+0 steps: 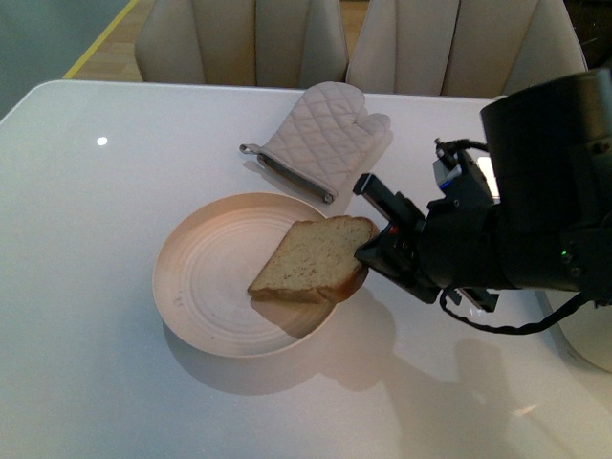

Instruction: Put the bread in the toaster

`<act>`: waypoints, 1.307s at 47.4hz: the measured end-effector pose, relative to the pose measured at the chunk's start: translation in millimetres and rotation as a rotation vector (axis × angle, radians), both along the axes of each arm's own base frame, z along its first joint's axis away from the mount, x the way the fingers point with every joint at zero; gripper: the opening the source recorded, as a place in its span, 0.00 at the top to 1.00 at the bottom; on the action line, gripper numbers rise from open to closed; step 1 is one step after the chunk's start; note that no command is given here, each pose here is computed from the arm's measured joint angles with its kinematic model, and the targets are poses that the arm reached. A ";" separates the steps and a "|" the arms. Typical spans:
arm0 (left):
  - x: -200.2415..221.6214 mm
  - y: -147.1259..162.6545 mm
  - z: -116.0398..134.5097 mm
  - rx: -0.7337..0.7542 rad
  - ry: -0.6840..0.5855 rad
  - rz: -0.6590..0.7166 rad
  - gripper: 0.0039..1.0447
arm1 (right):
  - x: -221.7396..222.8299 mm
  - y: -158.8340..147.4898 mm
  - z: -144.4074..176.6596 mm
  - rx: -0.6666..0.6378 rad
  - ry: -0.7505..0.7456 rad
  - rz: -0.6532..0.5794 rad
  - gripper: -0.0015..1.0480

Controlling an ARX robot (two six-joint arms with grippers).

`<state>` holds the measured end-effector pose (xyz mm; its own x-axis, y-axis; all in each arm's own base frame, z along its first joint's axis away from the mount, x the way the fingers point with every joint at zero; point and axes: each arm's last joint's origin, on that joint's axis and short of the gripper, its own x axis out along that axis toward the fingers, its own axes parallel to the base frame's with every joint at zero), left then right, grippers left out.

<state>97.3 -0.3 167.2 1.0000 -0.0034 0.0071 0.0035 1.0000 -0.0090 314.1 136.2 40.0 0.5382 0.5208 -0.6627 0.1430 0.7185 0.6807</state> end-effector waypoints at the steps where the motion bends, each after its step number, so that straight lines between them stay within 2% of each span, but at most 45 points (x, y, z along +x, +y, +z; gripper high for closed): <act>1: 0.0 0.0 0.0 0.000 0.000 0.000 0.06 | -0.3 -2.7 6.0 -0.002 -0.011 -0.007 0.98; 6: 0.0 0.0 0.0 0.000 0.000 0.000 0.06 | 0.0 -17.0 38.3 -0.033 -0.081 -0.040 0.98; 15: 0.0 0.0 0.0 0.000 0.000 0.000 0.06 | -7.3 -55.1 129.7 -0.177 -0.295 -0.070 0.98; 21: 0.0 0.0 0.0 0.000 0.000 0.000 0.06 | -22.6 -81.4 195.9 -0.359 -0.467 -0.084 0.98; 24: 0.0 0.0 0.0 0.000 0.000 0.000 0.06 | -33.5 -96.0 228.5 -0.492 -0.556 -0.099 0.98; 28: 0.0 0.0 0.0 0.000 0.000 0.000 0.06 | -43.5 -111.1 258.6 -0.631 -0.619 -0.105 0.98; 34: 0.0 0.0 0.0 0.000 0.000 0.000 0.06 | -47.0 -125.5 282.3 -0.776 -0.616 -0.087 0.98; 48: 0.0 0.0 0.0 0.000 0.000 0.000 0.06 | -44.7 -142.0 321.3 -0.960 -0.481 0.012 0.98; 54: 0.0 0.0 0.0 0.000 0.000 0.000 0.06 | -40.5 -147.9 324.6 -1.018 -0.417 0.039 0.98; 62: 0.0 0.0 0.0 0.000 0.000 0.000 0.06 | -34.2 -150.6 313.6 -1.082 -0.328 0.095 0.98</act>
